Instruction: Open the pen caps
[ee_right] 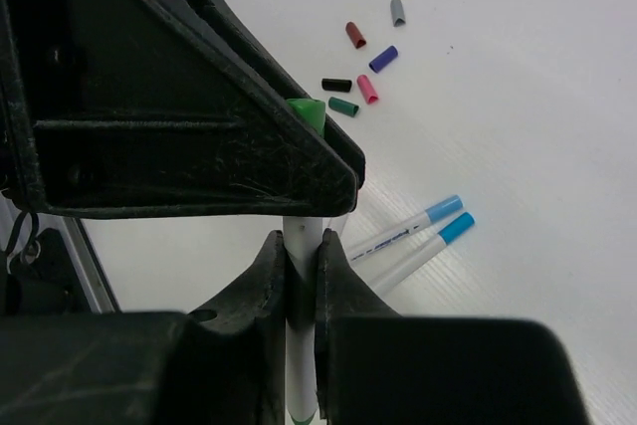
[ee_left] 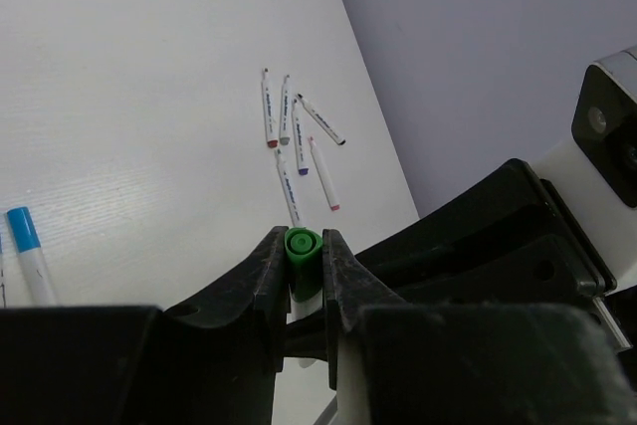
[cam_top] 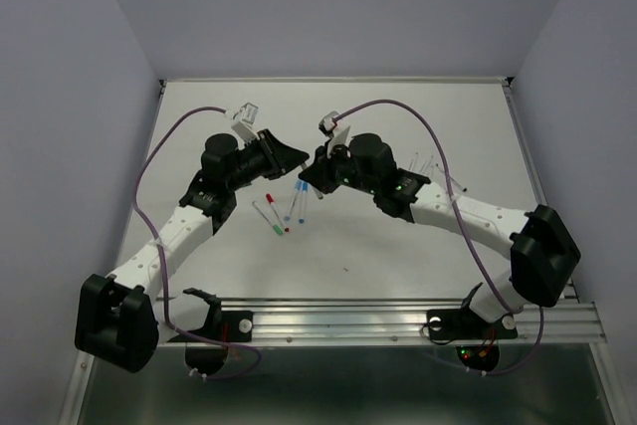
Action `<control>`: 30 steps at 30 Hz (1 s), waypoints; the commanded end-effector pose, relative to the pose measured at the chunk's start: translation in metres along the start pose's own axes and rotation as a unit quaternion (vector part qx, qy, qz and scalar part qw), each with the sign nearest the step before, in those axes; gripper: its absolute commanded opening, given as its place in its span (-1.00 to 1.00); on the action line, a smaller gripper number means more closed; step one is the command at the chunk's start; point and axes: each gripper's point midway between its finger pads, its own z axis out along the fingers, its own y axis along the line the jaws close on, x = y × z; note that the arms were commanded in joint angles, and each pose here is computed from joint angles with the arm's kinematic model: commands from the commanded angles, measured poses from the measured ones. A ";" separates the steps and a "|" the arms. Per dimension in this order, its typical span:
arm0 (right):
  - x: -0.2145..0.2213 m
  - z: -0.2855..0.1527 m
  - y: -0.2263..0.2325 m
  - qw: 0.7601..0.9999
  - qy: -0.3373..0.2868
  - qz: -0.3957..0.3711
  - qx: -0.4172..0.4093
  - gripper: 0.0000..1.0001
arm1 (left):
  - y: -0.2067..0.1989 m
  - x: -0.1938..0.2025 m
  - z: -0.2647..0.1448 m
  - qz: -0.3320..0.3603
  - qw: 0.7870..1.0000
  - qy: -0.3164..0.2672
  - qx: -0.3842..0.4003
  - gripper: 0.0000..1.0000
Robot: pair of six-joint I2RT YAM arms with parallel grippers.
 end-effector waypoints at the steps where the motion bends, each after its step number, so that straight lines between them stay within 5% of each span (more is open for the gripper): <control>1: -0.017 -0.001 0.006 0.999 -0.016 -0.027 -0.017 -0.99 | -0.015 -0.011 -0.005 0.014 0.999 -0.028 0.021 -1.00; 4: 0.015 -0.016 0.016 0.998 0.018 -0.007 -0.054 -0.99 | -0.005 -0.030 0.000 0.016 0.998 -0.053 -0.013 -1.00; 9: 0.104 -0.049 0.035 0.989 0.110 0.048 -0.084 -0.99 | 0.026 -0.124 -0.005 0.028 0.985 -0.148 -0.082 -1.00; 17: 0.142 -0.091 0.054 0.975 0.119 0.153 -0.109 -0.99 | 0.054 -0.214 -0.039 0.041 0.961 -0.230 -0.147 -1.00; 23: 0.124 -0.087 -0.035 0.977 0.097 0.171 0.084 -0.99 | 0.113 -0.165 -0.050 -0.003 0.958 -0.177 -0.224 -1.00; 30: 0.131 -0.094 -0.161 0.932 0.101 0.210 0.279 -0.99 | 0.206 -0.085 -0.086 -0.064 0.906 -0.123 -0.399 -1.00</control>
